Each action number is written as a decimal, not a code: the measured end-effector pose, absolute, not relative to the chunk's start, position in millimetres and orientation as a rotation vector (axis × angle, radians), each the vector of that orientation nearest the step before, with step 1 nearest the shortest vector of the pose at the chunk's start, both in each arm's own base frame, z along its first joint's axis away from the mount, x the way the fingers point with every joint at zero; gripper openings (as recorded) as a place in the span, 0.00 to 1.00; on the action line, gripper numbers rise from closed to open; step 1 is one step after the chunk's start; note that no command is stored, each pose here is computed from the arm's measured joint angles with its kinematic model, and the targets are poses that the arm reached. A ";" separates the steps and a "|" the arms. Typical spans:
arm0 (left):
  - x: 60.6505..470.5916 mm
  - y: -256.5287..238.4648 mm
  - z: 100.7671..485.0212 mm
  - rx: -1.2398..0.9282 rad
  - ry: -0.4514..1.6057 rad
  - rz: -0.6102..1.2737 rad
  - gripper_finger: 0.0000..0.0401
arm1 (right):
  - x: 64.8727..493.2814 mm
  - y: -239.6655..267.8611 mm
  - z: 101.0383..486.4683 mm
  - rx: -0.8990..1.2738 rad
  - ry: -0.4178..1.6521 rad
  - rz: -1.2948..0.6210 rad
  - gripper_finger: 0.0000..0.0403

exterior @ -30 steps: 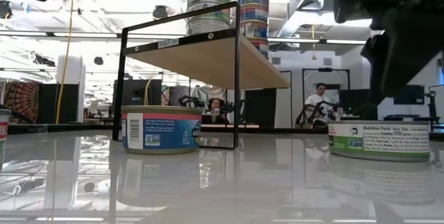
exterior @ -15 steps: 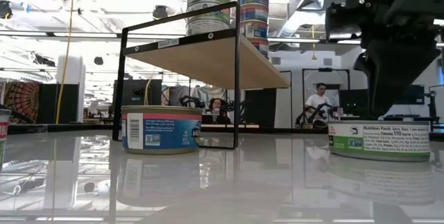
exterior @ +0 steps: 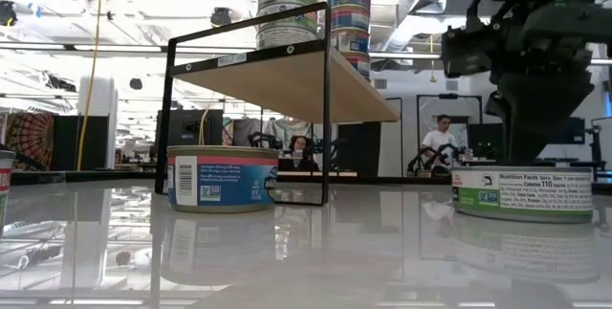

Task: Stack canned seafood by type on shelf
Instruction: Stack the green tuna can on top of the stacked green tuna can on the shelf

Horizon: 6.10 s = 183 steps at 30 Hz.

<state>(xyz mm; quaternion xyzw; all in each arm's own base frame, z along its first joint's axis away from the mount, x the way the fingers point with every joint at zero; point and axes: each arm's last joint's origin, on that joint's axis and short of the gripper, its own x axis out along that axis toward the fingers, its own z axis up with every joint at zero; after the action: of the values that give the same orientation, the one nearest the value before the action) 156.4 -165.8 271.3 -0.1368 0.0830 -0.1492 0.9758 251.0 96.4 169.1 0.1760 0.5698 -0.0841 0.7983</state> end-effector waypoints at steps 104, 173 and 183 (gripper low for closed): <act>153.6 -96.2 312.6 -0.038 -0.037 -0.451 0.60 | 327.6 105.1 375.8 -1.165 0.511 -0.470 0.44; 131.9 -42.0 326.7 -0.218 -0.022 -0.186 0.56 | 370.8 43.8 367.9 -0.981 0.671 -0.315 0.64; 131.7 -41.9 324.1 -0.209 0.004 -0.184 0.56 | 367.9 45.0 365.7 -0.954 0.698 -0.284 0.63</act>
<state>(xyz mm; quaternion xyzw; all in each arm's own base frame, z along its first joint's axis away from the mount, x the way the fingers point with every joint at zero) 131.7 -41.9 324.1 -0.1041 0.0022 -0.0916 0.9903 367.9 45.0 365.7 -0.4482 0.3280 -0.1333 0.8208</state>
